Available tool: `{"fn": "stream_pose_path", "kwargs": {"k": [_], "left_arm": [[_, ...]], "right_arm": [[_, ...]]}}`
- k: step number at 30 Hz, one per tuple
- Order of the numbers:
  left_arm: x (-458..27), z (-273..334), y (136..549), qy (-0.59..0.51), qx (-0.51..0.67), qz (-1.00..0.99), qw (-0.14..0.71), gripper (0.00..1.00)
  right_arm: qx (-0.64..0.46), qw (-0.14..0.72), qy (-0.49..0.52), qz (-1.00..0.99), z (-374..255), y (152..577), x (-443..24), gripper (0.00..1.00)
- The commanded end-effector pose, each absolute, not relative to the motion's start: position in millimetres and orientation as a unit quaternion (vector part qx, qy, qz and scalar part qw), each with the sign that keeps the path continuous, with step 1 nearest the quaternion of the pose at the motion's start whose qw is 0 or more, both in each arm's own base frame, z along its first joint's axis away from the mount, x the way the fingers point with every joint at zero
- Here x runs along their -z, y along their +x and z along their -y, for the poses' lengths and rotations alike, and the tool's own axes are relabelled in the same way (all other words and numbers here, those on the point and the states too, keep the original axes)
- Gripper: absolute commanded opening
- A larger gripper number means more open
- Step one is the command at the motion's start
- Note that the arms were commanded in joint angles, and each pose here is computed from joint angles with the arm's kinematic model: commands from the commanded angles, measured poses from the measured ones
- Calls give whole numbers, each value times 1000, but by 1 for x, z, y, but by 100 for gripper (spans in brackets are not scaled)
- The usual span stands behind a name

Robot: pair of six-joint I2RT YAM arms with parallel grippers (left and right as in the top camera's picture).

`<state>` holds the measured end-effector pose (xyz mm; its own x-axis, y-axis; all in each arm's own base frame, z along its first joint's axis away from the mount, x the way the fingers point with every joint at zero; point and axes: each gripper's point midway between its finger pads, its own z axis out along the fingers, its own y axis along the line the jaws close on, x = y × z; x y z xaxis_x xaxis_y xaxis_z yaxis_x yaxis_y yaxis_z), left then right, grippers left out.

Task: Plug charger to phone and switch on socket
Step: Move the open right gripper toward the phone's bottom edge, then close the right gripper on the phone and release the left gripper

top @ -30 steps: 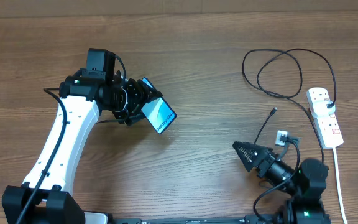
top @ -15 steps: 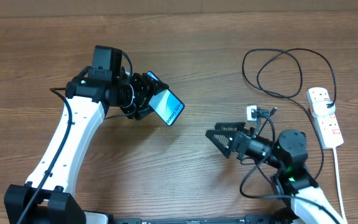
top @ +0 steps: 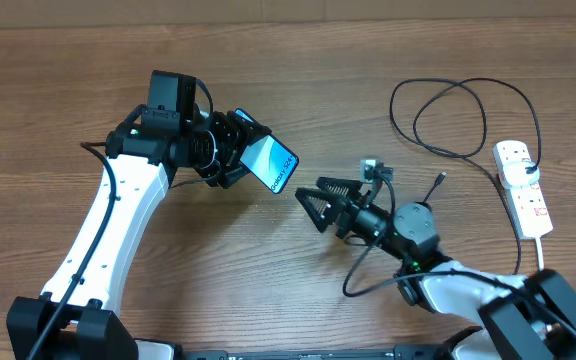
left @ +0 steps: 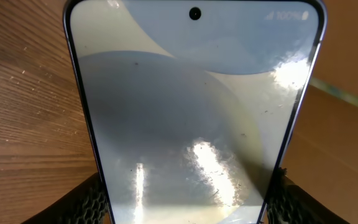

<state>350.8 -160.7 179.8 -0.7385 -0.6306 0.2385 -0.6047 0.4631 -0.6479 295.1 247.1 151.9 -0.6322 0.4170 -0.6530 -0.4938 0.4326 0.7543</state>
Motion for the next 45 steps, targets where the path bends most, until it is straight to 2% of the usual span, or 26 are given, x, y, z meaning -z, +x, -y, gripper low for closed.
{"fn": "stream_pose_path", "kwargs": {"k": [1, 7, 12, 22, 31, 45], "left_arm": [[-185, 165, 350, -360, 380, -852, 16, 44], [-183, 168, 350, -358, 372, -856, 20, 45], [-183, 175, 349, -347, 370, -861, 26, 45], [-186, 181, 350, -341, 377, -861, 27, 45], [-188, 191, 349, -330, 383, -862, 31, 45], [-187, 191, 347, -321, 379, -867, 32, 45]], "right_arm": [[-528, 471, -42, -705, -261, 312, -181, 95], [-531, 464, -62, -707, -285, 321, -200, 94], [-503, 482, -107, -709, -300, 324, -207, 83], [-482, 487, -90, -723, -299, 329, -200, 57], [-491, 480, -102, -720, -310, 318, -201, 47], [-492, 482, -102, -717, -311, 318, -203, 24]]}}
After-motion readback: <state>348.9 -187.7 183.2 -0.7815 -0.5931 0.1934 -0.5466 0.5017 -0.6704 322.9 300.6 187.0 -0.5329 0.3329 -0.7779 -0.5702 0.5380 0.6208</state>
